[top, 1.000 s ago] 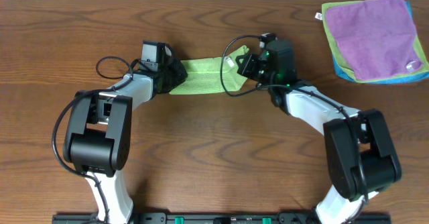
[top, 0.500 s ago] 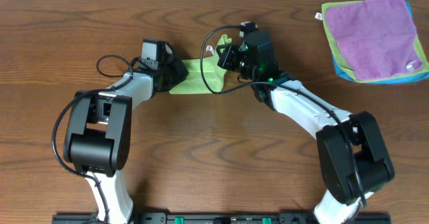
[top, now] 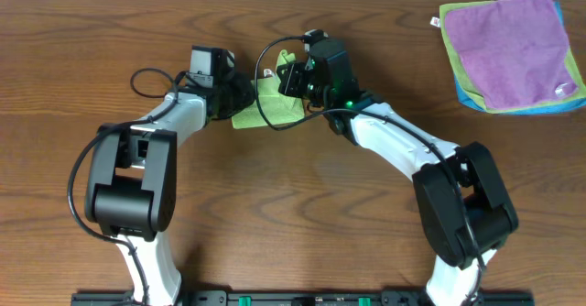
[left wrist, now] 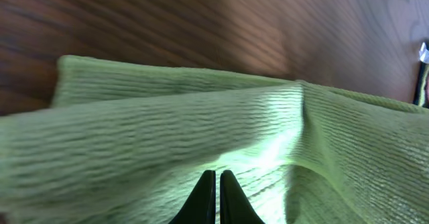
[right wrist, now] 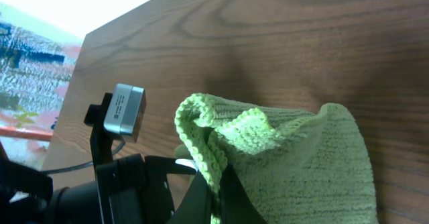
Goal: Fold the cloth
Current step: 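Carry the right end of the strip leftward onto the left end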
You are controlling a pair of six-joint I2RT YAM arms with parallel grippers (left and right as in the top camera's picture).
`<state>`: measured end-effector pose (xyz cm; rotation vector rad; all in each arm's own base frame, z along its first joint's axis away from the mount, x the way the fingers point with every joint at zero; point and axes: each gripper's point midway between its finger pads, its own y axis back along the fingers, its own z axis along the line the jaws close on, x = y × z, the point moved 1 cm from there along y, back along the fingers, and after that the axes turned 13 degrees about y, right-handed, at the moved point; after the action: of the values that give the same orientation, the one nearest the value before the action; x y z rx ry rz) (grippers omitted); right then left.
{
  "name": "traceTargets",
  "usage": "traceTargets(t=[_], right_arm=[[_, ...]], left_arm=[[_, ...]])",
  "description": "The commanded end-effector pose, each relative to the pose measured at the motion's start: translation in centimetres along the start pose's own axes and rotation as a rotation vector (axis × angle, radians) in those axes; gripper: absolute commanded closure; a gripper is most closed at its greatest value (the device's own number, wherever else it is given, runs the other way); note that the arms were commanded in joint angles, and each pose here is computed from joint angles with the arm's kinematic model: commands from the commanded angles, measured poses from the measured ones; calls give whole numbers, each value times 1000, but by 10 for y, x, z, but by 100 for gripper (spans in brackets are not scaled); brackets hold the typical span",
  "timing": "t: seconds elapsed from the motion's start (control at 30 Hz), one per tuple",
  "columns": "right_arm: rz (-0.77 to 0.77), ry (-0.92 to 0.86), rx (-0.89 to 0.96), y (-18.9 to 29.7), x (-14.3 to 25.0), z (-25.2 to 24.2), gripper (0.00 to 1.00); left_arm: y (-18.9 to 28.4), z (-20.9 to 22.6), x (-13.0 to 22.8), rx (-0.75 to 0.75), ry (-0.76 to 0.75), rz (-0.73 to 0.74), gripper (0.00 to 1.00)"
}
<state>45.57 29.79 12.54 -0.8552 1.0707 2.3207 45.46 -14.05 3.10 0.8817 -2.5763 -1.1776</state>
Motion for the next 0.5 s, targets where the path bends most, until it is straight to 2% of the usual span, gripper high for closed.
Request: traceTargets(t=[0.0, 0.3, 0.47], right_arm=[[-8, 31, -3, -6, -2, 7, 99], [-3, 43, -21, -22, 1, 15, 99], [10, 50, -31, -33, 3, 22, 99]], left_arm=[[27, -19, -26, 54, -57, -64, 94], [86, -20, -74, 100, -35, -211, 94], [99, -11, -86, 92, -14, -239, 94]])
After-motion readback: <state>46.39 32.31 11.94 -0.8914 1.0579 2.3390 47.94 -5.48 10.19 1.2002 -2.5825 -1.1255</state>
